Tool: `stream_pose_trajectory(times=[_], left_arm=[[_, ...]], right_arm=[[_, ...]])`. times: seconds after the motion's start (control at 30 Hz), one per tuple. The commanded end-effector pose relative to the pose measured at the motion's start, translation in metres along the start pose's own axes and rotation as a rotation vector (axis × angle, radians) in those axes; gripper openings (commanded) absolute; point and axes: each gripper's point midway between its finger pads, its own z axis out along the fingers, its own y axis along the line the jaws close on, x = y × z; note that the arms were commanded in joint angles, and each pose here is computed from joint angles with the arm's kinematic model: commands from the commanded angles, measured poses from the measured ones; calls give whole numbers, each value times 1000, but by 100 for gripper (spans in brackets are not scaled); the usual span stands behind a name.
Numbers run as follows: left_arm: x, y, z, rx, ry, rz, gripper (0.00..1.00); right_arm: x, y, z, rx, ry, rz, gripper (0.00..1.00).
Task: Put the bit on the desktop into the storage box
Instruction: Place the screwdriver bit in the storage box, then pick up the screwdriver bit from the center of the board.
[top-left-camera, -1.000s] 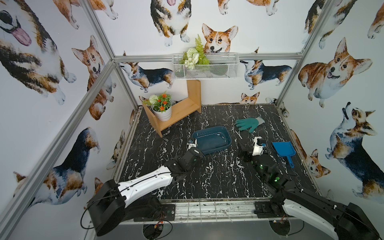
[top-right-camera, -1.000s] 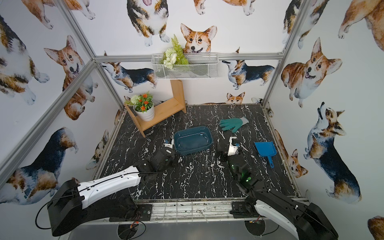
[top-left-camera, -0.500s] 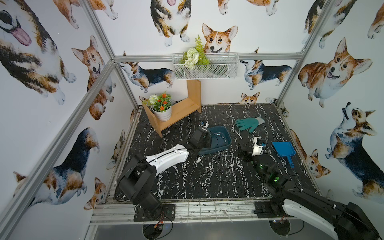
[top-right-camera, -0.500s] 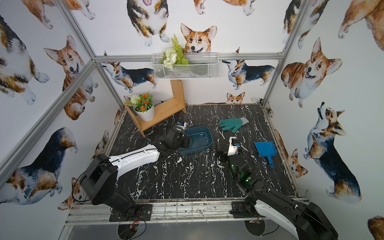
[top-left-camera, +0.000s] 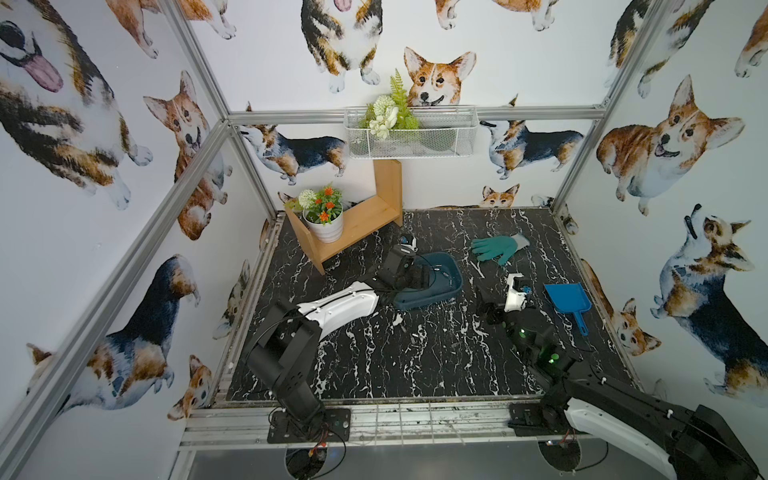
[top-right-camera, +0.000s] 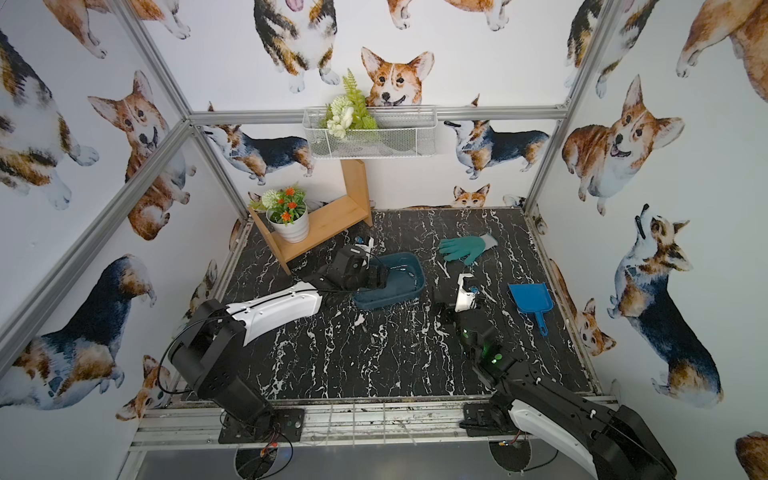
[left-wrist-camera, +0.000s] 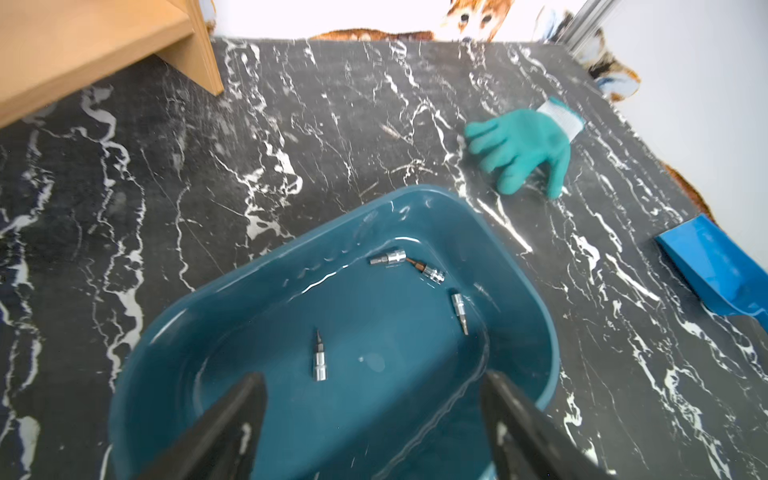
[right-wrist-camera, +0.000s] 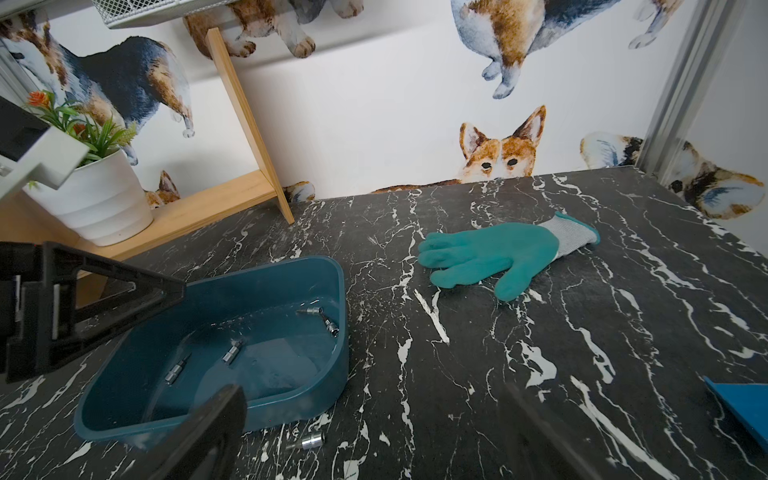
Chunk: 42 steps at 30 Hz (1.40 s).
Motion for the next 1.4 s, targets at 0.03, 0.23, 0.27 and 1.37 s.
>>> stream_pose_trajectory(times=[0.03, 0.23, 0.27, 1.37], left_arm=[[-9, 11, -20, 25, -70, -49, 100], [6, 52, -58, -15, -171, -113, 100], [9, 57, -64, -27, -192, -114, 100], [38, 135, -136, -266, -486, -172, 100]], right_arm=[[-9, 9, 1, -44, -28, -2, 100], [-3, 28, 3, -129, 48, 27, 97], [0, 30, 4, -137, 68, 50, 97], [138, 240, -13, -431, 690, -148, 68]])
